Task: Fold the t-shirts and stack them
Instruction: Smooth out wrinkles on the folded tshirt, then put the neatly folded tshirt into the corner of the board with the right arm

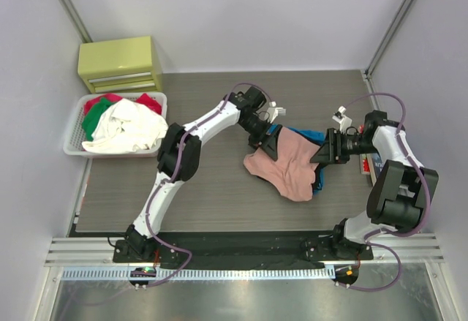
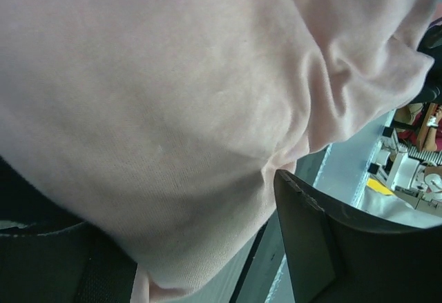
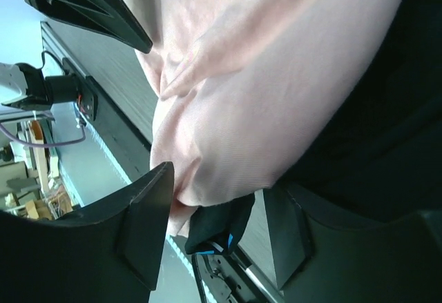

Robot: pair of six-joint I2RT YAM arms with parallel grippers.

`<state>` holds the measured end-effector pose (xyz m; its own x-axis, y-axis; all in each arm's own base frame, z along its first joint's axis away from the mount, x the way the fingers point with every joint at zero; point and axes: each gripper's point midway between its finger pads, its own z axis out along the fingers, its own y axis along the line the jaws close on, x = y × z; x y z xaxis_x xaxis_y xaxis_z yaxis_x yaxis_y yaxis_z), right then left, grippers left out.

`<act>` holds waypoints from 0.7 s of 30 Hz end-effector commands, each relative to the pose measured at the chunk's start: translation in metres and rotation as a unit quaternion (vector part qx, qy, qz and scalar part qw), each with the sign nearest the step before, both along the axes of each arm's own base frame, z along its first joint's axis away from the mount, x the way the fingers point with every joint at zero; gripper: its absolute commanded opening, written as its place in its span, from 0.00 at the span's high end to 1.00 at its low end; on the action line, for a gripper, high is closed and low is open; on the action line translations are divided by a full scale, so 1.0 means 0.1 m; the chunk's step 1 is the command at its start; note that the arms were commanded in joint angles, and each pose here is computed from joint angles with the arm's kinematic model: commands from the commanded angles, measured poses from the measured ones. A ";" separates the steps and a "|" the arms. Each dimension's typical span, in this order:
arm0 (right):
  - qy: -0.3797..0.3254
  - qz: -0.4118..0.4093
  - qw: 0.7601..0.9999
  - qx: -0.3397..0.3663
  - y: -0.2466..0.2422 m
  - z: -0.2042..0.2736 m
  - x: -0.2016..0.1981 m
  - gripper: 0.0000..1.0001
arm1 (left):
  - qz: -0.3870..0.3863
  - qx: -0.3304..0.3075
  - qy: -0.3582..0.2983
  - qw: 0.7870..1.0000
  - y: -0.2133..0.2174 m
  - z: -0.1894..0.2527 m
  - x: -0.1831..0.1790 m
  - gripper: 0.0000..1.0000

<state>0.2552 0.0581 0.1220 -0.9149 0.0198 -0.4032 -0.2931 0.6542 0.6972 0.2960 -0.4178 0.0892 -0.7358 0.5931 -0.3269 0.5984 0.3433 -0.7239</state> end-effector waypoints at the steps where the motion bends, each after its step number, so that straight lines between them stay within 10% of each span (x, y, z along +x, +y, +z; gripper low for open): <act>1: -0.044 -0.027 0.999 -0.018 -0.13 0.11 0.17 0.40 | -0.002 0.003 -0.016 1.000 0.06 0.00 0.08 0.28; 21: -0.126 -0.050 0.989 -0.063 -0.74 0.74 0.08 0.38 | 0.132 -0.020 -0.074 0.988 1.10 0.58 0.95 0.25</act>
<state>0.2791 -0.0203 0.1460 -0.8462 0.1675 -0.5058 -0.2132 0.7637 0.6094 0.3715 -0.3314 0.0713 -0.8562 0.4332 -0.2816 0.4893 0.5045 -0.7114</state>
